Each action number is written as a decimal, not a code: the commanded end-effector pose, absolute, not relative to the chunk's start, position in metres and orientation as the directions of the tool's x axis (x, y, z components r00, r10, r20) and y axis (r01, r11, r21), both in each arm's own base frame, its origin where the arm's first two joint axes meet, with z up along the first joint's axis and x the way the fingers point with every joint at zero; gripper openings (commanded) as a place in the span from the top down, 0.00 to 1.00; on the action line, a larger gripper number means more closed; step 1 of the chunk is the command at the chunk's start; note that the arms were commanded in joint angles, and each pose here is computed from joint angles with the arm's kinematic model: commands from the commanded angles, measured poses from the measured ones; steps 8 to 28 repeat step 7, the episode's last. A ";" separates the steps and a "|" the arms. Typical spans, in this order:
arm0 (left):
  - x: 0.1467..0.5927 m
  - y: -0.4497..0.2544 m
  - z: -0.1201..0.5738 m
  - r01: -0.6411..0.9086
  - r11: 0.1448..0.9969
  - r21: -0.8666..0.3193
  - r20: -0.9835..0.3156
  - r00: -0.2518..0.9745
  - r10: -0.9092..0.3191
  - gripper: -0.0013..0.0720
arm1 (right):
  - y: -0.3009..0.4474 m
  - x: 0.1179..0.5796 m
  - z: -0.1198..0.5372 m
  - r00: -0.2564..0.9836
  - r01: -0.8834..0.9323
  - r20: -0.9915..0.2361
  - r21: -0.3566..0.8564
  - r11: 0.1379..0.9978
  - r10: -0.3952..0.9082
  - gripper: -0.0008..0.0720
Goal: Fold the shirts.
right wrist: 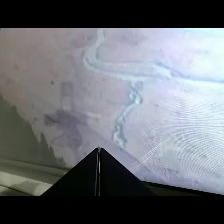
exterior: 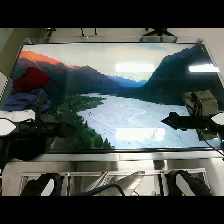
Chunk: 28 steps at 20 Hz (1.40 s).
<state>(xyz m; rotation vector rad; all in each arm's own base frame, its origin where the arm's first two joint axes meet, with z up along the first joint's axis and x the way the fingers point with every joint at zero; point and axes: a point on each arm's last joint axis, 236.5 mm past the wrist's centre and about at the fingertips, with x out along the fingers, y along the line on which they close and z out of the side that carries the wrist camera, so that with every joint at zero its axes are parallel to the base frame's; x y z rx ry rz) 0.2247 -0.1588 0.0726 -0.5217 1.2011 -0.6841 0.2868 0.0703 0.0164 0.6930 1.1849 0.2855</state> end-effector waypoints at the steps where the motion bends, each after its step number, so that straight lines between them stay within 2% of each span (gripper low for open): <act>1: 0.207 -0.158 0.060 0.183 0.701 -0.690 -0.666 0.221 -0.713 0.97 | 0.075 0.284 0.013 0.359 0.144 -0.751 0.631 0.762 0.554 0.96; 7: 0.204 -0.158 0.069 0.204 0.706 -0.678 -0.651 0.280 -0.706 0.97 | 0.075 0.284 0.013 0.359 0.144 -0.751 0.631 0.762 0.554 0.96; 28: 0.204 -0.158 0.069 0.204 0.706 -0.678 -0.651 0.280 -0.706 0.97 | 0.075 0.284 0.013 0.359 0.144 -0.751 0.631 0.762 0.554 0.96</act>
